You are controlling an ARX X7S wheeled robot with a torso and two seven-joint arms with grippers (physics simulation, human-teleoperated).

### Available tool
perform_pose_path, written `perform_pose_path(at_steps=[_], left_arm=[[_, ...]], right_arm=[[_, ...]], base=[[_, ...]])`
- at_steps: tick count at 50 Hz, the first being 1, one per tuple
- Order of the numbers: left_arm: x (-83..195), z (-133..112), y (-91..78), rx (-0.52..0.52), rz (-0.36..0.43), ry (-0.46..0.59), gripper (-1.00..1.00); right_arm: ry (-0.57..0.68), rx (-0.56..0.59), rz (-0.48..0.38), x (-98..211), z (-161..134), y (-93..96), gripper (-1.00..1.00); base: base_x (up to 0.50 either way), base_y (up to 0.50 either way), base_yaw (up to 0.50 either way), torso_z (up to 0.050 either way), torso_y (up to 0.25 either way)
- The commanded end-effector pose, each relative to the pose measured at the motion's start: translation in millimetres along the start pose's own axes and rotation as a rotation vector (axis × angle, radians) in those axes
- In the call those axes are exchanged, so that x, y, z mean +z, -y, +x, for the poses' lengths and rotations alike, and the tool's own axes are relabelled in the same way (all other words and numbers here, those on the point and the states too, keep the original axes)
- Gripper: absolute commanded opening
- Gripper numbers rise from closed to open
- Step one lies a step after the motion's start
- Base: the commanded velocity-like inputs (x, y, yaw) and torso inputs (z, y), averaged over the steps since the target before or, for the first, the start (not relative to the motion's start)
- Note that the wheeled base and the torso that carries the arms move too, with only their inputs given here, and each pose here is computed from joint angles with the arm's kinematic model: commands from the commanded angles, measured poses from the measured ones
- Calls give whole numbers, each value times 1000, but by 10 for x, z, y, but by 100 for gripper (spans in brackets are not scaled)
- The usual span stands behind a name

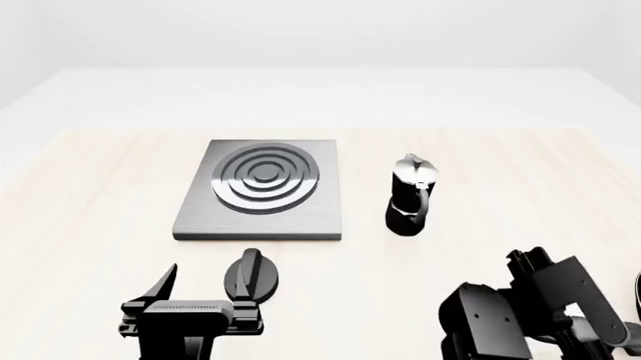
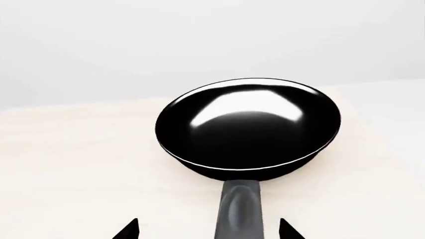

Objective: Put the frying pan on the stove.

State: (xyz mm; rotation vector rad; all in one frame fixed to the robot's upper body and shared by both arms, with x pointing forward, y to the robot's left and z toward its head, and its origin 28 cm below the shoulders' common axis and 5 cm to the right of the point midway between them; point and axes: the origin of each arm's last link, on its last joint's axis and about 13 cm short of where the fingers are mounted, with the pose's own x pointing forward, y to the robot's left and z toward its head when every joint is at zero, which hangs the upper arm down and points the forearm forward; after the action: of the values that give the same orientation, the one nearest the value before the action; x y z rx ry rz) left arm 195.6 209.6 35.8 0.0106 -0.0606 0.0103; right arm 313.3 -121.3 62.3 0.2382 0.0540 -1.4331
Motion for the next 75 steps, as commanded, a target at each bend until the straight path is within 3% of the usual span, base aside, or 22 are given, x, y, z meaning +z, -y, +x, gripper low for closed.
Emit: perform_pose_path(at_steps=[1,51,52,75], left_arm=[[4,-2,-2,1,-2,1,100],[-3,3,1,2,1,-1,100],[-3,3,1,2,1,-1,100],[-11,19,-10,5,-4,-6,100]], right_arm=[[-19,-8,-20,-31,22,43,100],[-182,-40,-51,-186,73,81,100],[-184,-52,-50,-190,75,87,-100],[-102,-3,-23,-97,2,107,-100]], base=[[0,0,0,0,0],[0,0,0,0,0],[0,0,0,0,0],[0,0,0,0,0]])
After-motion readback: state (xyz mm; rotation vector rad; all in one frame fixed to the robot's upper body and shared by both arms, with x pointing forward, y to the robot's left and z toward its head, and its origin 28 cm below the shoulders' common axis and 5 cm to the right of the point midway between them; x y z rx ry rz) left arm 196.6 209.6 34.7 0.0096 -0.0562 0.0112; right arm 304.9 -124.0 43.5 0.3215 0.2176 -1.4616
